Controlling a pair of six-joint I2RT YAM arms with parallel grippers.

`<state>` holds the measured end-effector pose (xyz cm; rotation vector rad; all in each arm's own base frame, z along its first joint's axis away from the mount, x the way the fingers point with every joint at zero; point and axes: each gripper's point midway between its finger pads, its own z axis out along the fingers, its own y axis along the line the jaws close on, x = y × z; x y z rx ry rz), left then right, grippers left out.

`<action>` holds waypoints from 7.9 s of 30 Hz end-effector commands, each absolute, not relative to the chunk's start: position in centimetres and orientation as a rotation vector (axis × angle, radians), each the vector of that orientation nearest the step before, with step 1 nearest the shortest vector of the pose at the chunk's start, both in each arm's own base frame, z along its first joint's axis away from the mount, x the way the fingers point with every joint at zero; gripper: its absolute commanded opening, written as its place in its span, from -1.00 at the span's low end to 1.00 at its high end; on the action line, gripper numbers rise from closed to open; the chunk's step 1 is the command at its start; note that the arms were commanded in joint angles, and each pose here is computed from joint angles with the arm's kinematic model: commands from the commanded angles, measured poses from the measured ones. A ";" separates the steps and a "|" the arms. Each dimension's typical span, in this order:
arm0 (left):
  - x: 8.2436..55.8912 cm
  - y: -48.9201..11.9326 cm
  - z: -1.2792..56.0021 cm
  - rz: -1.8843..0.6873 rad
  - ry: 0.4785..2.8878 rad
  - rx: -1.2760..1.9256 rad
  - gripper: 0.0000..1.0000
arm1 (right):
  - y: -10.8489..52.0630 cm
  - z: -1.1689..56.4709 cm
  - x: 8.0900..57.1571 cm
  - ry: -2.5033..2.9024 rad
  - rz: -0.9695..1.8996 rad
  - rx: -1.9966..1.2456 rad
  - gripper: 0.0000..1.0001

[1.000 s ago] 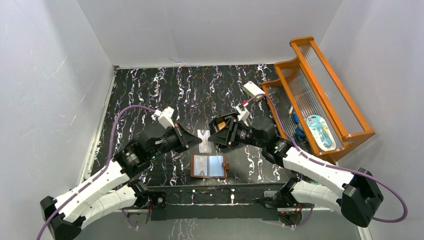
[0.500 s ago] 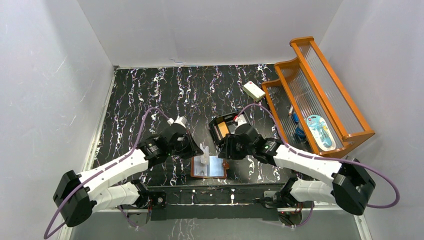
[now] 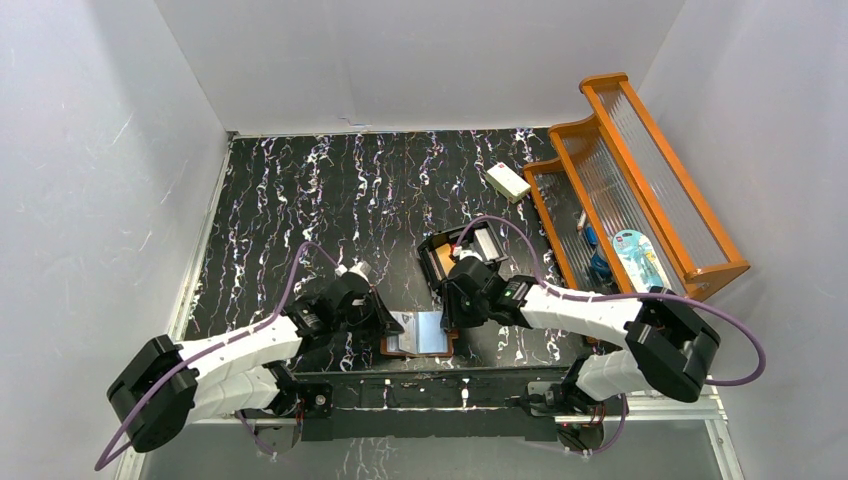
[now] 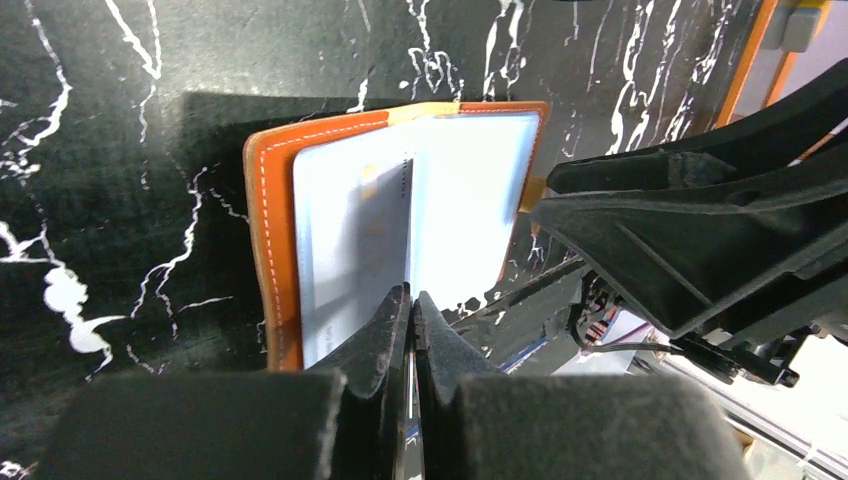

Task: Put the credit cards into the card holder
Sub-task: Insert the credit card into the card holder.

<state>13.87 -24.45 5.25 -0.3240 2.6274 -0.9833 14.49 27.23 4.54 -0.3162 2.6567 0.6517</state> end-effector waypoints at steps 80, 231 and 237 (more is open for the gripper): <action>13.6 -25.4 3.1 -0.989 2.589 -0.081 -1.00 | 27.8 1.5 14.5 2.715 0.552 -0.371 -0.59; 15.7 -22.1 8.4 -0.443 2.678 -0.166 0.17 | 34.2 7.0 11.9 2.585 1.019 -0.179 -0.30; 15.3 -19.4 7.3 -0.354 2.701 -0.204 0.13 | 35.7 7.3 11.3 2.568 1.035 -0.195 -0.25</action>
